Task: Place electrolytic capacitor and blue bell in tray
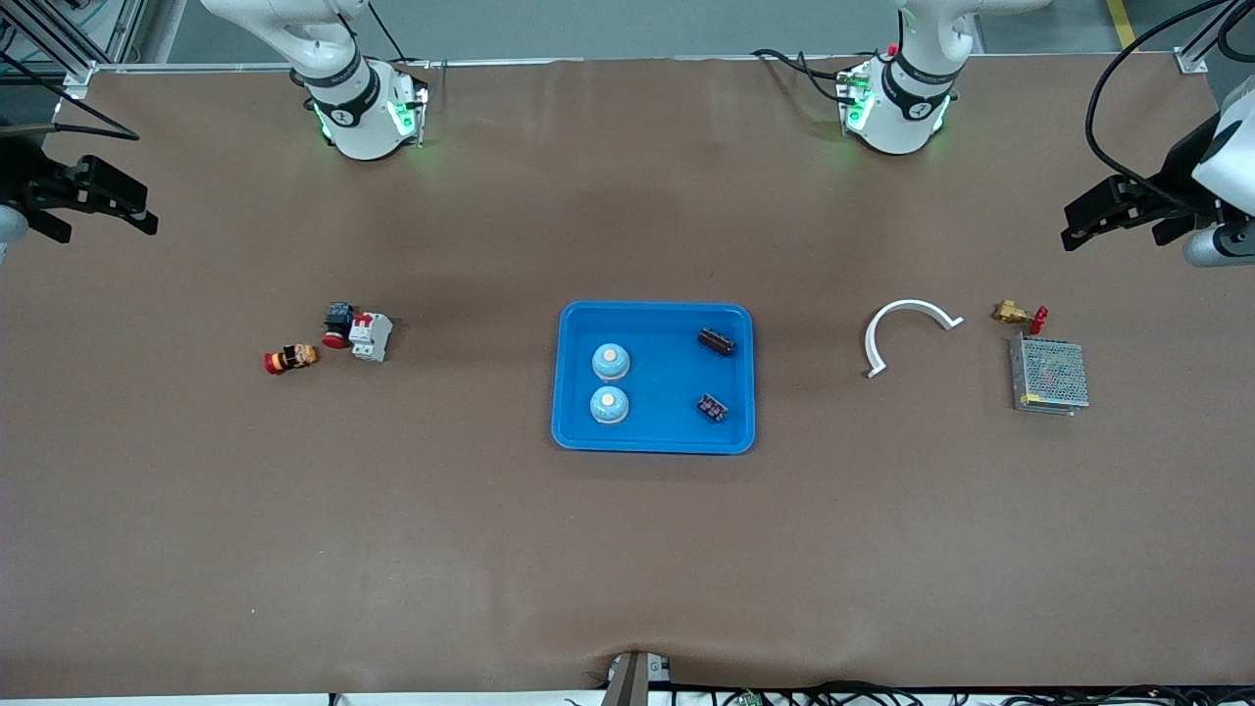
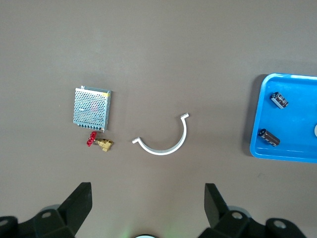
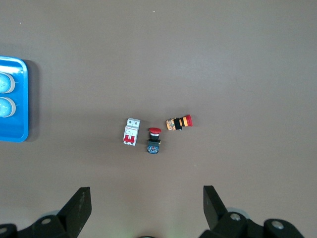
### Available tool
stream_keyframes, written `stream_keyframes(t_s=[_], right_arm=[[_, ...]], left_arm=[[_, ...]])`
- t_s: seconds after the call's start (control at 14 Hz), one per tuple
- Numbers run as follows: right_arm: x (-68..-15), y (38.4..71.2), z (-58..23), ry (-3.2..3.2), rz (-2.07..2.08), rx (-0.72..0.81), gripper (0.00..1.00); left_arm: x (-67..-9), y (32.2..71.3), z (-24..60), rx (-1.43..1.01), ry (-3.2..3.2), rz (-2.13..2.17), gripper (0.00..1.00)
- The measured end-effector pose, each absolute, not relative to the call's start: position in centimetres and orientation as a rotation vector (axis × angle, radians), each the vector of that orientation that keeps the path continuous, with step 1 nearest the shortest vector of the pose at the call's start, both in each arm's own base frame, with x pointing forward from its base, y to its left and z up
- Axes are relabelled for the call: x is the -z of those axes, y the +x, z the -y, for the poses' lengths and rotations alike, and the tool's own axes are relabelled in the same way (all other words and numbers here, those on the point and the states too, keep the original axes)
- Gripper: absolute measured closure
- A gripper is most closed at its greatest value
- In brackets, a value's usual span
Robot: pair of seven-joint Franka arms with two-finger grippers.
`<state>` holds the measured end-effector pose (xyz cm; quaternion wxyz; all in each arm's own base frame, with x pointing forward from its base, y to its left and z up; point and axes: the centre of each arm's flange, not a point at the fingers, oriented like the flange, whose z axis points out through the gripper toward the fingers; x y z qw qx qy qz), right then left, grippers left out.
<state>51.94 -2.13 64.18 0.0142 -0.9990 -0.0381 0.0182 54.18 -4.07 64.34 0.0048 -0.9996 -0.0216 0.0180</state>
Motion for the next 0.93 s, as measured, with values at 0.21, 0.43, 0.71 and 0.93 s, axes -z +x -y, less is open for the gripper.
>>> stream_keyframes(t_s=[0.21,0.43,0.71,0.93], right_arm=[[-65.38,52.12,2.31,-3.112,0.114,-0.031,0.0],[-65.5,52.12,2.35,-3.113,0.113,-0.029,0.0],[-65.45,52.14,2.39,-3.112,0.112,-0.032,0.0],[-65.46,52.14,2.4,-3.112,0.111,-0.032,0.0]], left_arm=[[-64.33,54.17,4.27,-0.057,-3.13,0.062,0.0],[-63.95,54.37,4.44,-0.067,-3.13,0.057,0.0],[-63.56,54.58,4.53,-0.078,-3.129,0.054,0.0],[-63.35,54.7,4.55,-0.084,-3.129,0.054,0.0]])
